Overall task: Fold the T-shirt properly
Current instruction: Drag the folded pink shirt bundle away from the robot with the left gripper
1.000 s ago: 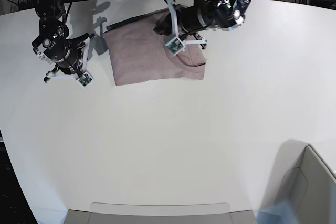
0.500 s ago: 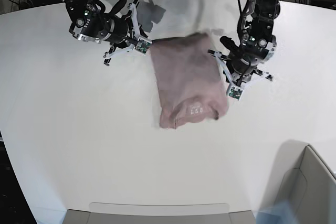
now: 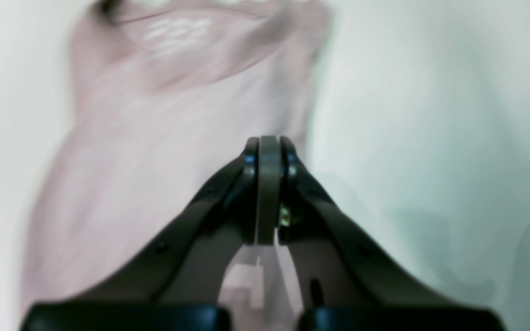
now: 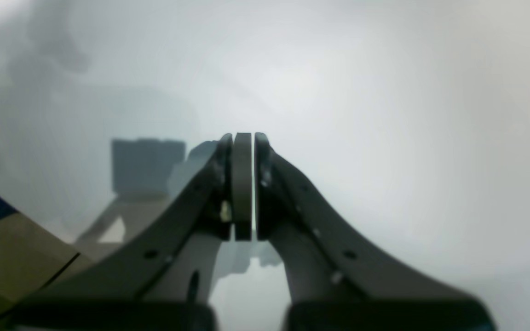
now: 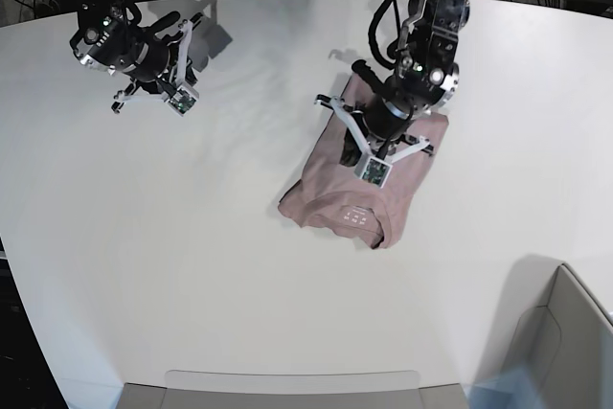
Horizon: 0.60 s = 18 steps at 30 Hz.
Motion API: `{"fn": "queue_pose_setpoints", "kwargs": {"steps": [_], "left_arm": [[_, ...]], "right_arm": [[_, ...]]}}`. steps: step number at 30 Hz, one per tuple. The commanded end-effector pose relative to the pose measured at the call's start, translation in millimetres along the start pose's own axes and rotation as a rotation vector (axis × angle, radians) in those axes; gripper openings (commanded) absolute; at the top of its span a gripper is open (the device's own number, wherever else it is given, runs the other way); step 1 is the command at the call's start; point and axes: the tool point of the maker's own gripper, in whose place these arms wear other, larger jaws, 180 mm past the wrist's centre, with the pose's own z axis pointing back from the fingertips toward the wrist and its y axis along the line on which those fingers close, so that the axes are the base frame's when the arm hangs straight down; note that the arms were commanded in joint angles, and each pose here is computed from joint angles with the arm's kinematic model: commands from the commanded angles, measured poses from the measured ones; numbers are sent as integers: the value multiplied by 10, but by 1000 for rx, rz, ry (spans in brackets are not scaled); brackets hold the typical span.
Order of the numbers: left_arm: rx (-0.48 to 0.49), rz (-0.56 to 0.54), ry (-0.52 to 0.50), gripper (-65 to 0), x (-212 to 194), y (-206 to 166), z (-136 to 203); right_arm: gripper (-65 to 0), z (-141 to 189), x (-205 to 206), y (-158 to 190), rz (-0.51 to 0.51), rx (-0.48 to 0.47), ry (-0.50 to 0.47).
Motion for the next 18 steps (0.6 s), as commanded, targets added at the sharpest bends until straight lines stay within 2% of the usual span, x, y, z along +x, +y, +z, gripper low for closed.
{"fn": "queue_pose_setpoints", "kwargs": {"steps": [1,5,9,14,18], "left_arm": [[11,6,-48,-650,164,31,-41],[3,50,4,-650,62,25,-286],[21,78,35,-650,-186,176,-555],[182,218,89,-650,-602,1026,-671],[281,230,80,-650,-568,1596,-529]], "right_arm": [[-645,54,17,-52,-2,-16,-18],[-645,107,-169,-109,-43,-39,17],[-645,139,-256,-116,-58,-47,33],[-645,167,-326,-147,-74,-59,46],[-645,172,-346,-147,-77,-60,50]]}}
